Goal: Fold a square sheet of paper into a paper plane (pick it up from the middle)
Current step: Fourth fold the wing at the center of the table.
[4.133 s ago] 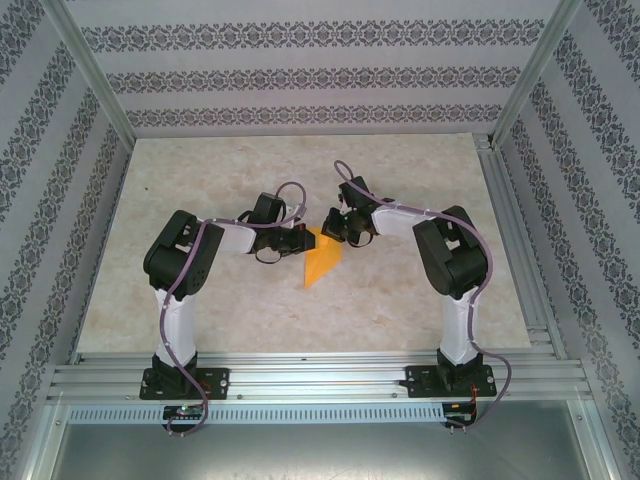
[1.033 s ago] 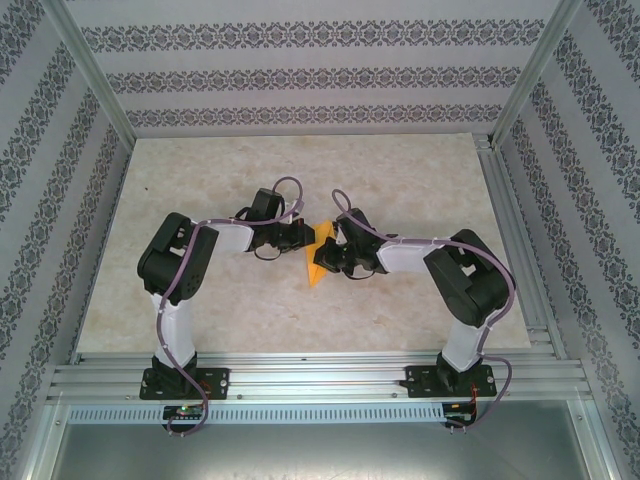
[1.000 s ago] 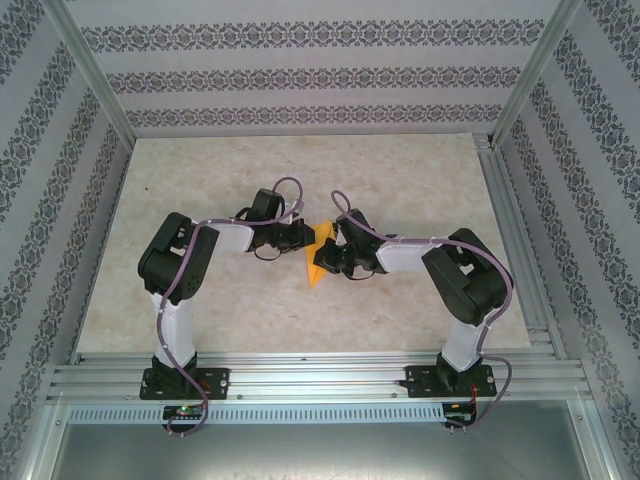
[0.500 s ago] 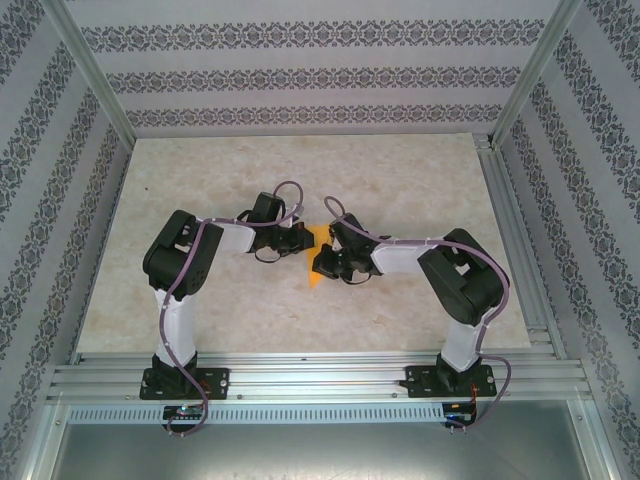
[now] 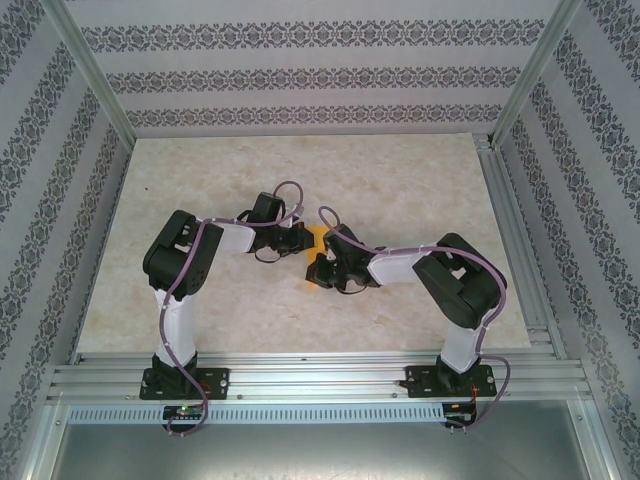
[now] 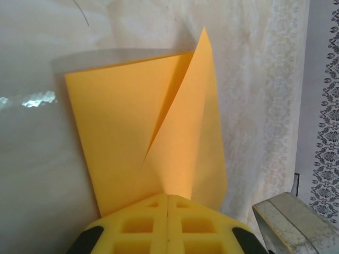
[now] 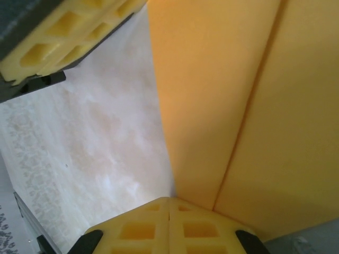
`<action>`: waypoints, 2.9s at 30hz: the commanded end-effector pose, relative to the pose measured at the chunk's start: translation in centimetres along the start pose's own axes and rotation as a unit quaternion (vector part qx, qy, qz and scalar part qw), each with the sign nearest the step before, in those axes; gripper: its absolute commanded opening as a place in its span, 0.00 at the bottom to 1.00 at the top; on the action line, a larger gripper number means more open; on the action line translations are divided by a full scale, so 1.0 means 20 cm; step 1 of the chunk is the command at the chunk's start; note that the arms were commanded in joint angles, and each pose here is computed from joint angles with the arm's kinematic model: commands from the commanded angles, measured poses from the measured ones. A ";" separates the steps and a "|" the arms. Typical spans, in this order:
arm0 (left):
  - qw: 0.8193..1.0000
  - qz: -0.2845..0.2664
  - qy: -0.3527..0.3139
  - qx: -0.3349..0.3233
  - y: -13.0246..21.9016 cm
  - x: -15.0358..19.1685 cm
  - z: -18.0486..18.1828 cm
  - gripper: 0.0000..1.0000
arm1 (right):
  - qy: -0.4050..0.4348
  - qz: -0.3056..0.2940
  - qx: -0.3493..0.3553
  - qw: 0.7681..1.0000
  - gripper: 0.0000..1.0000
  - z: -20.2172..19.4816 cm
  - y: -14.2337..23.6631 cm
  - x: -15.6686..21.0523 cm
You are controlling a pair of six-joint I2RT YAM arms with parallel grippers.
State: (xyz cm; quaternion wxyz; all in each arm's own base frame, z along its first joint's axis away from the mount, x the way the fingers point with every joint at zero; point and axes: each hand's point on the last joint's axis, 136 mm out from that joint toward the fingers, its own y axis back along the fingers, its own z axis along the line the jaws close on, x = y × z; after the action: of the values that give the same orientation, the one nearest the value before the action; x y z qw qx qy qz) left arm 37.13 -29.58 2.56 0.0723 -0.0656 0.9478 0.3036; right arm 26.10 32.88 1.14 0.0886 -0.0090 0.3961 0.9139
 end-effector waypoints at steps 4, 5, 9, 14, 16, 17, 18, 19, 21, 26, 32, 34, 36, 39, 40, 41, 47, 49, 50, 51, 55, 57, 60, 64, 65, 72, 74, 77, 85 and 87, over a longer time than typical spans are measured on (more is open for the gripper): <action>1.000 0.005 0.015 -0.026 -0.03 0.03 0.12 0.05 | -0.019 0.051 0.043 0.998 0.06 -0.15 -0.06 0.24; 0.999 0.005 0.016 -0.027 -0.03 0.04 0.12 0.05 | -0.018 0.050 0.042 0.998 0.06 -0.14 -0.06 0.25; 0.999 0.007 0.017 -0.030 -0.03 0.04 0.13 0.05 | -0.003 0.044 0.048 0.998 0.06 -0.10 -0.02 0.25; 0.999 0.008 0.022 -0.034 -0.03 0.05 0.14 0.04 | 0.024 0.060 0.063 0.996 0.06 -0.07 0.00 0.28; 0.999 0.007 0.023 -0.033 -0.03 0.05 0.14 0.04 | 0.034 0.067 0.057 0.996 0.07 -0.03 0.00 0.30; 0.999 0.006 0.020 -0.029 -0.03 0.04 0.13 0.04 | 0.036 0.063 0.052 0.996 0.08 -0.01 0.01 0.30; 0.999 0.005 0.020 -0.027 -0.03 0.04 0.12 0.04 | 0.039 0.058 0.046 0.996 0.09 0.01 0.02 0.29; 1.000 0.005 0.019 -0.021 -0.02 0.04 0.10 0.05 | 0.042 0.049 0.041 0.997 0.10 0.04 0.05 0.27; 1.000 0.004 0.012 -0.005 -0.01 0.02 0.04 0.07 | 0.052 0.020 0.038 0.998 0.12 0.08 0.12 0.21; 0.999 -0.019 -0.018 0.018 0.12 -0.04 -0.16 0.20 | 0.027 -0.062 0.055 0.996 0.26 -0.01 0.33 0.07; 0.999 -0.038 -0.037 -0.001 0.26 -0.01 -0.25 0.36 | -0.010 -0.101 0.045 0.994 0.32 -0.11 0.40 -0.01; 0.999 -0.033 -0.034 -0.015 0.29 0.04 -0.21 0.37 | -0.015 -0.101 0.045 0.994 0.33 -0.12 0.38 -0.02; 0.999 -0.025 -0.025 -0.025 0.31 0.11 -0.18 0.38 | -0.014 -0.102 0.036 0.994 0.32 -0.11 0.36 -0.04; 1.000 -0.008 -0.011 -0.022 0.31 0.21 -0.14 0.41 | -0.026 -0.098 0.039 0.994 0.33 -0.14 0.33 -0.05; 1.000 0.000 -0.007 -0.022 0.30 0.26 -0.13 0.42 | -0.028 -0.097 0.037 0.994 0.33 -0.14 0.32 -0.06; 1.000 0.008 -0.005 -0.023 0.30 0.29 -0.12 0.41 | -0.029 -0.098 0.038 0.994 0.33 -0.14 0.31 -0.06; 0.999 -0.003 -0.027 -0.034 0.35 0.37 -0.18 0.20 | -0.048 -0.113 0.037 0.992 0.33 -0.20 0.30 -0.11; 0.998 -0.005 -0.045 -0.041 0.36 0.38 -0.23 0.17 | -0.052 -0.117 0.037 0.991 0.34 -0.21 0.31 -0.12; 0.997 -0.002 -0.057 -0.045 0.36 0.39 -0.26 0.15 | -0.053 -0.117 0.037 0.991 0.34 -0.22 0.32 -0.13; 0.997 0.003 -0.068 -0.047 0.35 0.39 -0.28 0.15 | -0.053 -0.120 0.037 0.991 0.34 -0.23 0.33 -0.14; 0.989 0.026 -0.108 -0.095 0.29 0.43 -0.28 0.21 | -0.056 -0.128 0.034 0.990 0.33 -0.25 0.35 -0.17; 0.981 0.030 -0.130 -0.141 0.27 0.43 -0.26 0.30 | -0.059 -0.131 0.030 0.989 0.32 -0.25 0.37 -0.19; 0.961 0.031 -0.162 -0.223 0.25 0.43 -0.20 0.35 | -0.063 -0.139 0.028 0.988 0.32 -0.28 0.40 -0.21; 0.926 0.043 -0.205 -0.313 0.23 0.45 -0.14 0.35 | -0.069 -0.148 0.028 0.986 0.32 -0.32 0.45 -0.22; 0.919 0.044 -0.212 -0.329 0.22 0.45 -0.14 0.35 | -0.069 -0.151 0.028 0.986 0.32 -0.33 0.47 -0.23; 0.869 0.057 -0.258 -0.418 0.15 0.47 -0.10 0.34 | -0.067 -0.153 0.022 0.986 0.32 -0.35 0.51 -0.23; 0.856 0.063 -0.263 -0.440 0.13 0.48 -0.06 0.33 | -0.067 -0.151 0.022 0.986 0.32 -0.35 0.51 -0.22; 0.840 0.065 -0.271 -0.466 0.11 0.48 -0.03 0.33 | -0.065 -0.148 0.019 0.987 0.32 -0.35 0.52 -0.21; 0.811 0.054 -0.298 -0.500 0.13 0.45 -0.05 0.35 | -0.063 -0.140 0.012 0.988 0.32 -0.34 0.50 -0.20; 0.805 0.054 -0.304 -0.507 0.13 0.45 -0.04 0.35 | -0.063 -0.137 0.011 0.989 0.32 -0.34 0.50 -0.20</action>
State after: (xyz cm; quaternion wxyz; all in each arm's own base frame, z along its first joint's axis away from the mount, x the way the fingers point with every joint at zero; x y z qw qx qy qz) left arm 27.78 -29.36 2.70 0.2805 0.0437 0.6256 0.7267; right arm 28.00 20.59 3.76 0.2441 0.0100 0.4021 0.8824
